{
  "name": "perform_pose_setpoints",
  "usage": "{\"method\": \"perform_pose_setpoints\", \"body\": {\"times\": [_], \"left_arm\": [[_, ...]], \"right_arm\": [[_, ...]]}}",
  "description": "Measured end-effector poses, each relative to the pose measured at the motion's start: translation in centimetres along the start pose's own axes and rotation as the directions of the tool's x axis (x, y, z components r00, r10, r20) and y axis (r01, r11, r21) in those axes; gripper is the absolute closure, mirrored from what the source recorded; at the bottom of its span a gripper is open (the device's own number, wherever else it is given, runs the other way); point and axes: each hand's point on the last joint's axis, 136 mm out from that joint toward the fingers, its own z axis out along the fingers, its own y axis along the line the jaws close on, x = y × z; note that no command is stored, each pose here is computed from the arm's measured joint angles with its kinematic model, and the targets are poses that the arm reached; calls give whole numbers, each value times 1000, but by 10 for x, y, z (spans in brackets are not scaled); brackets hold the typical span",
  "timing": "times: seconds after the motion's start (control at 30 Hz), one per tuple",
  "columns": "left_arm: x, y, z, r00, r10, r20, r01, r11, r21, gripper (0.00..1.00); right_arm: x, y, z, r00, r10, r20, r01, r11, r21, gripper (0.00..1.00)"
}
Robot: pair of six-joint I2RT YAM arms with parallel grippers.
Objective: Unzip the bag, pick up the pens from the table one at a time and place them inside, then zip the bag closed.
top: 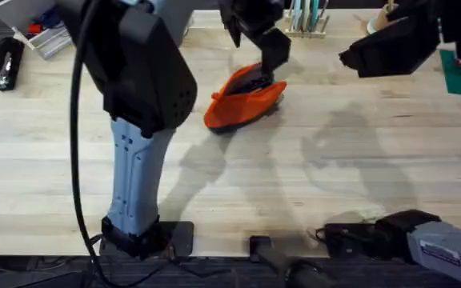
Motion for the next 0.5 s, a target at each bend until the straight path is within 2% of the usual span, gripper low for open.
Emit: {"method": "perform_pose_setpoints", "body": {"times": [0.1, 0.27, 0.37, 0.5], "left_arm": [[7, 14, -12, 999, 20, 28, -20, 1000, -7, 6], [27, 42, -55, 993, 17, 120, -11, 999, -53, 6], [43, 59, -85, 979, 2, 206, 10, 998, -58, 6], [67, 83, -117, 946, -26, 323, 39, 999, -36, 6]], "right_arm": [[0, 0, 0, 1000, -4, 1, 4, 1000, 0, 4], [0, 0, 0, 1000, -31, 0, 31, 1000, 1, 5], [0, 0, 0, 999, -37, 0, 37, 999, 0, 5], [0, -1, 0, 999, -42, -1, 42, 999, 3, 3]]}}
